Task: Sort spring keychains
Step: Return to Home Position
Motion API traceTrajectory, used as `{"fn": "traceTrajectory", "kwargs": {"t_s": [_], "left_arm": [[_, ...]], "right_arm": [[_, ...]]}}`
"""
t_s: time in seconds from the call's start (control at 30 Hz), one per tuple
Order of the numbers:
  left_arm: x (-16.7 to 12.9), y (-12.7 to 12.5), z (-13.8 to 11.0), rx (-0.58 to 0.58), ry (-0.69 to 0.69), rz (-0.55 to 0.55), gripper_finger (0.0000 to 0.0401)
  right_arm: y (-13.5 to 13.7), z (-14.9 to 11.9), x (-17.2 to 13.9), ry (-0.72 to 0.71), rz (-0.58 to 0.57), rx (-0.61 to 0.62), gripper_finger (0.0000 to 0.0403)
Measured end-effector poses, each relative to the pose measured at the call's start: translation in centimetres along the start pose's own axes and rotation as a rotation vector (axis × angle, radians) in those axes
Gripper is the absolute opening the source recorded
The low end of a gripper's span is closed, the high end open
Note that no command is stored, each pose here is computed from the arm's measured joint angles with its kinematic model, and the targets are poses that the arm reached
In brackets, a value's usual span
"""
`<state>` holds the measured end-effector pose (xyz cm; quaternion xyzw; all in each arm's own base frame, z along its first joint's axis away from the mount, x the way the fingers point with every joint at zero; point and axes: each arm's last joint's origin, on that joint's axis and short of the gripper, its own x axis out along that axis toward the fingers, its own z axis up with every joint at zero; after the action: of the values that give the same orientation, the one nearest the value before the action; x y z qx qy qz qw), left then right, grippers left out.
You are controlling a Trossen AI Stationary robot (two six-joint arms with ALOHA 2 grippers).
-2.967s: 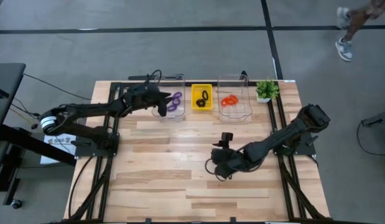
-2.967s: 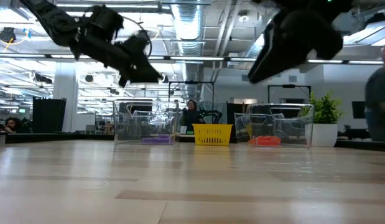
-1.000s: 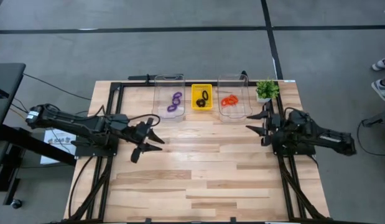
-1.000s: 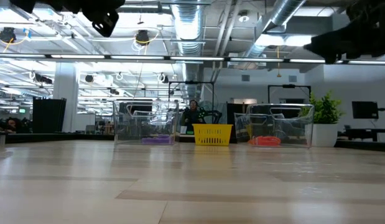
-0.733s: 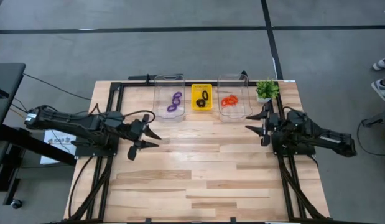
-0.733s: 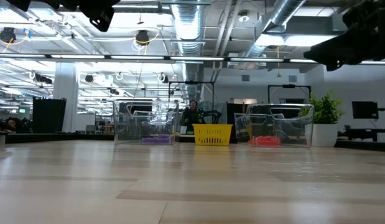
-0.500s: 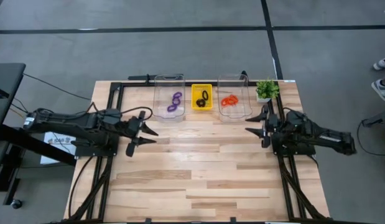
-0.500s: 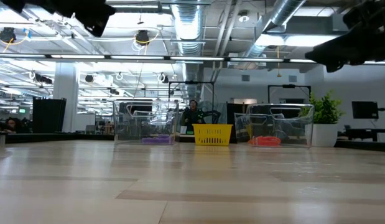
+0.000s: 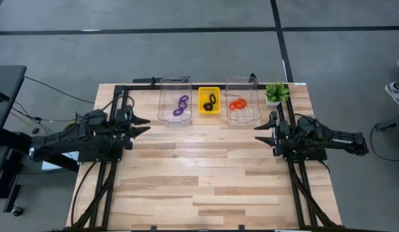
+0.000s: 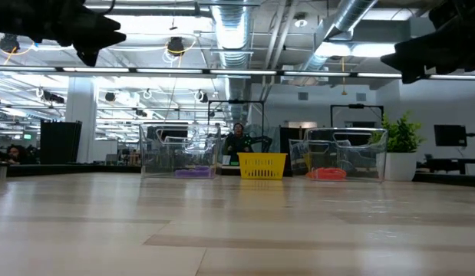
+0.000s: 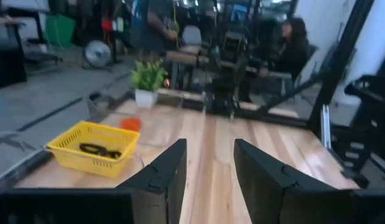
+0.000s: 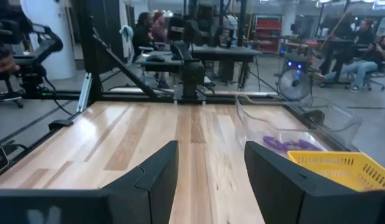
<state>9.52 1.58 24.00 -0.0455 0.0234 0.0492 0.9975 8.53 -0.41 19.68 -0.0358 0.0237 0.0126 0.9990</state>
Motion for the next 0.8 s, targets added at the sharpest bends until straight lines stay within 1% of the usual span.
{"fn": "traceTrajectory", "kwargs": {"t_s": [0.17,0.27,0.37,0.43,0.63,0.8], "left_arm": [[-1.0,0.2,-0.3,-0.004,-0.069,0.019,0.0131],[-1.2,0.1,-0.6,0.005,-0.079,0.018,0.0131],[-0.9,0.3,-1.2,0.042,-0.085,0.025,0.0131],[-0.6,0.4,-1.9,0.062,-0.102,0.051,0.0131],[0.1,0.7,-3.2,0.135,-0.204,0.088,0.0131],[0.5,0.9,-4.4,0.202,-0.203,0.103,0.0131]], "right_arm": [[0.0,0.1,0.0,-0.013,-0.002,-0.012,0.0177],[0.0,0.1,0.0,-0.013,-0.002,-0.012,0.0178],[0.0,0.1,0.0,-0.013,-0.002,-0.015,0.0176],[0.0,0.1,0.0,-0.013,-0.003,-0.021,0.0175],[0.0,0.1,0.0,-0.014,-0.003,-0.031,0.0176],[0.0,0.1,0.0,-0.015,-0.004,-0.050,0.0178]]}}
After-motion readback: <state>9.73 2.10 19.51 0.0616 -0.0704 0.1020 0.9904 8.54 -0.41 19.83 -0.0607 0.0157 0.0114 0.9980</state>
